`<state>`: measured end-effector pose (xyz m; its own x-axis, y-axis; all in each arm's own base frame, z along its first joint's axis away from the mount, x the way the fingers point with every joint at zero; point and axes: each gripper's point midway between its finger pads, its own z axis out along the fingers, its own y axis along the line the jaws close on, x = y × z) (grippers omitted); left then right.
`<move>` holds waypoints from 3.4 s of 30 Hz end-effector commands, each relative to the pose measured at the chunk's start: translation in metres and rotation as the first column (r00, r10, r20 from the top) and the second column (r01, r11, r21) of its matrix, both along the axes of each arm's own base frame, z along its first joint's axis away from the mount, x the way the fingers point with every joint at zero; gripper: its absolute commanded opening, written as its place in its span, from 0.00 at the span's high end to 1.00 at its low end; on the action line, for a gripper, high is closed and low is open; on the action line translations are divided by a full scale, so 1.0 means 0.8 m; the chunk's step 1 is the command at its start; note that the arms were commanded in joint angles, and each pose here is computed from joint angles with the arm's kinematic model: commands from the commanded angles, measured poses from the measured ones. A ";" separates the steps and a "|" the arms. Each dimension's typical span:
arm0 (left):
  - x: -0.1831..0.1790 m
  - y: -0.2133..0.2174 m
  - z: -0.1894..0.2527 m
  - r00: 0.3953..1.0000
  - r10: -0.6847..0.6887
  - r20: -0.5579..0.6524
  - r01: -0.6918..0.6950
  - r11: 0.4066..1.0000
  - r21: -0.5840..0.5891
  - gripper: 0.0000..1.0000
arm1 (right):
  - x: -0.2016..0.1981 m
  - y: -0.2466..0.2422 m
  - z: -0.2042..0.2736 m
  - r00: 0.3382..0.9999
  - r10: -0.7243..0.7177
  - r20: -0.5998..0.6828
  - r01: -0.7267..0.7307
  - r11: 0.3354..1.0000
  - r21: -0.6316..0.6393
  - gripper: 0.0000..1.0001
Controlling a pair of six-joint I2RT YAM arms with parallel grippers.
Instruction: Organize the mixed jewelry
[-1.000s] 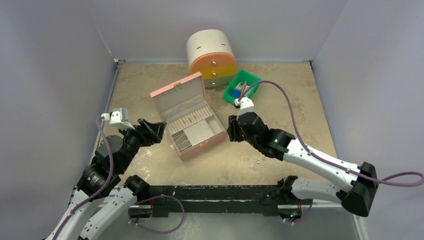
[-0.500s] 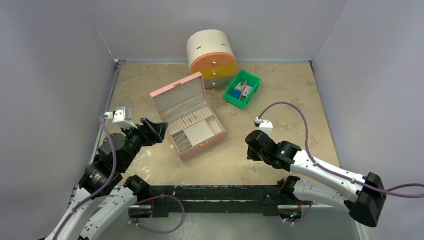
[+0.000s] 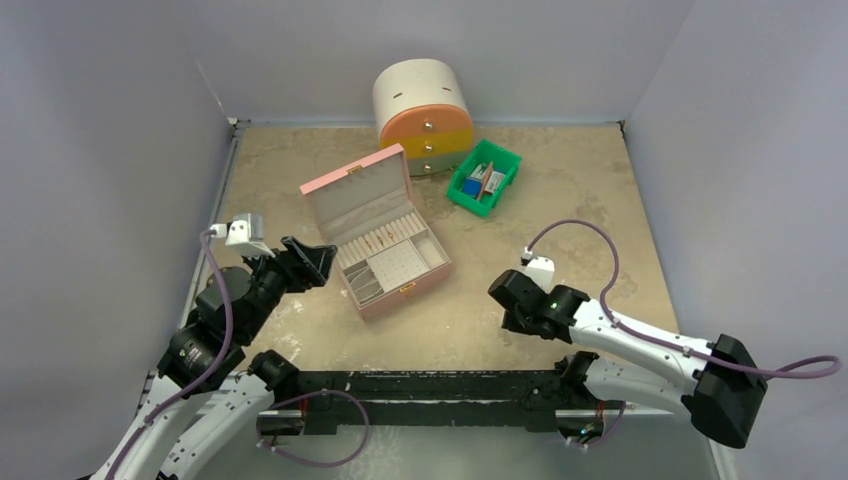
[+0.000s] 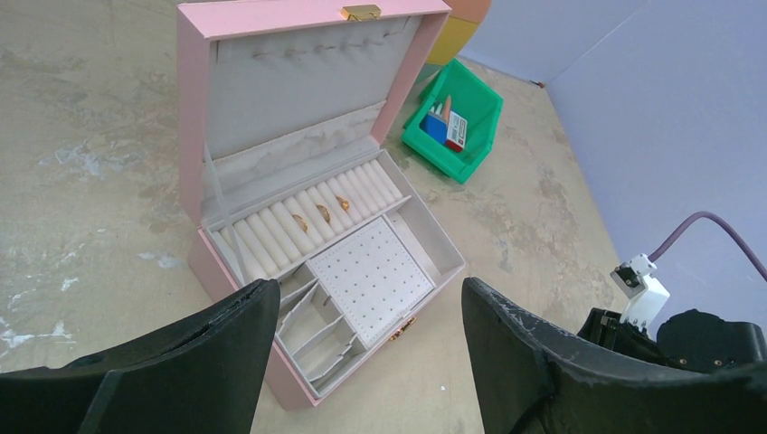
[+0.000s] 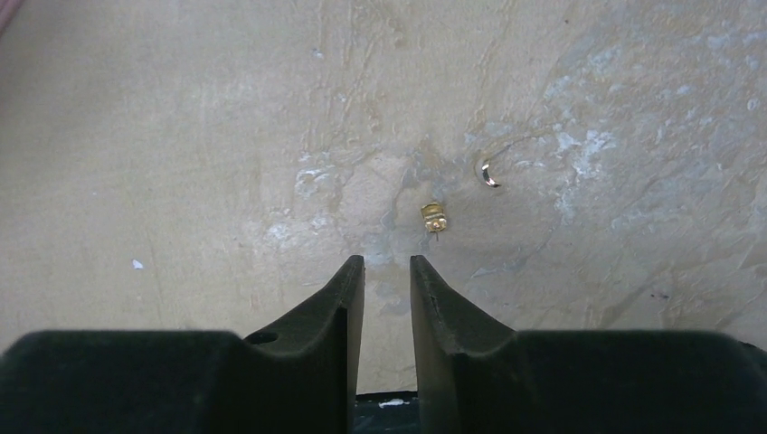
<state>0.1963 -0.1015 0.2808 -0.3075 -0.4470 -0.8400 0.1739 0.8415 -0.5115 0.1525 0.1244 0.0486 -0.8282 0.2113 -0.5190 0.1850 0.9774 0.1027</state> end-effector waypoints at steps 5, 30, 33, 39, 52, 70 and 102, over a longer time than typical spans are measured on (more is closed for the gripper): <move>0.001 -0.001 0.016 0.999 -0.011 0.050 0.012 1.000 -0.015 0.27 | -0.001 -0.028 -0.006 0.987 -0.161 0.008 0.161 0.985 -0.058 0.72; -0.002 -0.002 0.019 0.998 -0.020 0.060 0.021 1.000 -0.019 0.27 | 0.006 -0.027 -0.030 0.973 -0.229 -0.015 0.228 0.972 -0.066 0.76; -0.002 -0.001 0.019 0.998 -0.018 0.059 0.019 1.000 -0.018 0.27 | 0.007 -0.029 -0.032 0.972 -0.234 -0.016 0.233 0.971 -0.055 0.79; -0.002 -0.002 0.018 0.998 -0.019 0.057 0.020 1.000 -0.016 0.27 | 0.008 -0.031 -0.035 0.970 -0.242 -0.014 0.242 0.969 -0.046 0.85; -0.001 -0.002 0.017 0.998 -0.017 0.053 0.018 1.000 -0.016 0.26 | 0.014 -0.017 -0.023 0.981 -0.196 0.002 0.196 0.981 0.016 1.00; -0.013 -0.060 0.019 0.968 -0.250 0.012 0.250 0.966 -0.071 0.27 | 0.048 0.168 0.153 0.931 0.213 0.296 -0.351 0.743 0.570 1.00; -0.061 -0.168 0.087 0.664 -0.720 0.205 0.747 0.649 -0.142 0.41 | -0.021 0.302 0.383 0.710 0.442 0.548 -0.582 -0.069 0.810 1.00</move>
<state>0.1560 -0.2317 0.3059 -0.5809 -0.2042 -0.7879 0.6807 0.4090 -0.6078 0.1477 0.3675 0.3072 -0.9437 0.0958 -0.3165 -0.3126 0.0537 0.9484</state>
